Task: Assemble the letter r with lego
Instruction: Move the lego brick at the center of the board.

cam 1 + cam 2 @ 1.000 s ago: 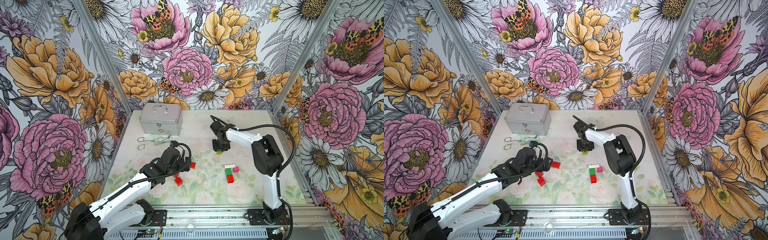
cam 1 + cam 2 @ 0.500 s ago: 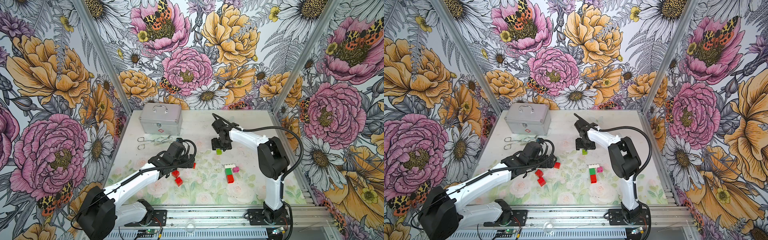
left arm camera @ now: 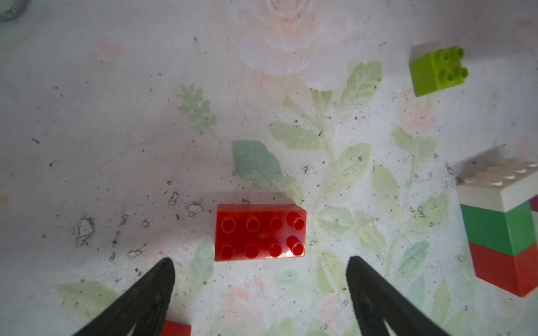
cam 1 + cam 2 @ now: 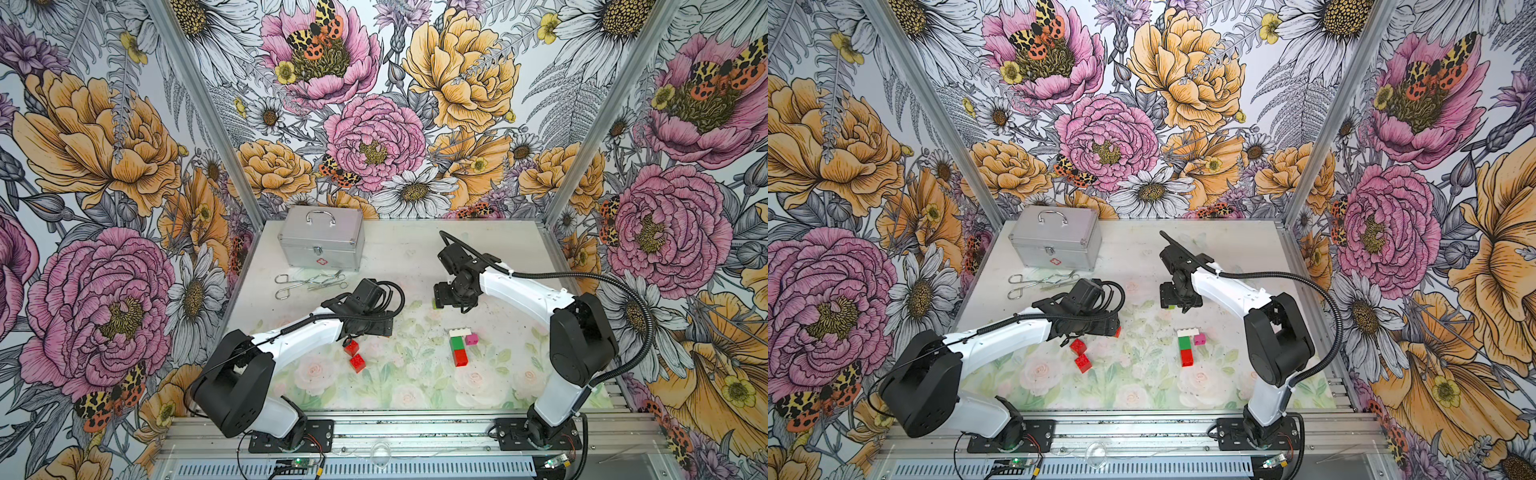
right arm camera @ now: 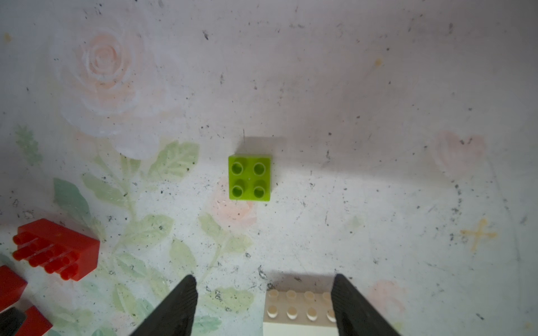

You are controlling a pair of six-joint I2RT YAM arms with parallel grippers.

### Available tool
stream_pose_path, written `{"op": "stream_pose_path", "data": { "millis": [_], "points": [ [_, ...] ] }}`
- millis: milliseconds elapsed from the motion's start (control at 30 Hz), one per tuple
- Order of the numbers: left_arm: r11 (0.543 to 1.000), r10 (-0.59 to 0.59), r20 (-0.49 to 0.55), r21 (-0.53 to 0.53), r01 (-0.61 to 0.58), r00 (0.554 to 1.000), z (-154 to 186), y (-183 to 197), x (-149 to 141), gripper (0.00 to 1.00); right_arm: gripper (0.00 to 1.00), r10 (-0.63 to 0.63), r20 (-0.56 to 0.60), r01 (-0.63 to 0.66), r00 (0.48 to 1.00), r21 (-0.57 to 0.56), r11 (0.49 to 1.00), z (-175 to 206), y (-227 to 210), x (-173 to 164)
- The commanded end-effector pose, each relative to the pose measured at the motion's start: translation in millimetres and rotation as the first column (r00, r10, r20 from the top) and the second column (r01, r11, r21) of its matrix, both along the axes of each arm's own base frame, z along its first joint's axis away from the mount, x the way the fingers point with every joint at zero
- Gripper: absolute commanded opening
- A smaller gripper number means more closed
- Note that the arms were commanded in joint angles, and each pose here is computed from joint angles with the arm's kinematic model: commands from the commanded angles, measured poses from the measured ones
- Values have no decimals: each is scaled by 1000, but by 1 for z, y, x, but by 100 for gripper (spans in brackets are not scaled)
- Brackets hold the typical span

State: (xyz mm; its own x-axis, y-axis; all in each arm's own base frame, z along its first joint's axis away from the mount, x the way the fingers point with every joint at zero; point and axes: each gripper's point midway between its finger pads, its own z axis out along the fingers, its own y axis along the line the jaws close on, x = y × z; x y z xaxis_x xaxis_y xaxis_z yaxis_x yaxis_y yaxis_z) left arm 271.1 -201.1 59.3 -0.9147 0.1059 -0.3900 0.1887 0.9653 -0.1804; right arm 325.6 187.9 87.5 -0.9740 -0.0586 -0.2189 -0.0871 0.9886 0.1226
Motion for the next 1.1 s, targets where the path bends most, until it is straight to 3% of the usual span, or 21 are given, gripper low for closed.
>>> {"op": "stream_pose_path", "data": {
  "millis": [0, 167, 367, 567, 700, 1067],
  "points": [
    [999, -42, -25, -7, 42, 999, -3, -10, 3, 93, 75, -2, 57, 0, 998, 38, 999, 16, -1, 4],
    [999, -45, -56, 19, 46, 997, -16, -14, 4, 91, 75, -6, 63, 2, 998, 49, 999, 17, -4, -2],
    [998, -34, -87, 58, 39, 996, -30, -18, 4, 82, 75, -17, 82, 13, 996, 59, 998, 23, -12, -6],
    [996, -28, -110, 85, 37, 994, -35, -27, 2, 69, 75, -34, 93, 28, 995, 68, 997, 27, -22, -10],
    [997, 3, -108, 76, 5, 994, -32, -37, 5, 49, 75, -43, 99, 36, 994, 70, 997, 27, -28, -12],
    [991, 121, -53, 71, -117, 991, -24, -68, 46, 52, 75, -63, 105, 52, 992, 99, 994, 24, -42, -20]
  ]
}}
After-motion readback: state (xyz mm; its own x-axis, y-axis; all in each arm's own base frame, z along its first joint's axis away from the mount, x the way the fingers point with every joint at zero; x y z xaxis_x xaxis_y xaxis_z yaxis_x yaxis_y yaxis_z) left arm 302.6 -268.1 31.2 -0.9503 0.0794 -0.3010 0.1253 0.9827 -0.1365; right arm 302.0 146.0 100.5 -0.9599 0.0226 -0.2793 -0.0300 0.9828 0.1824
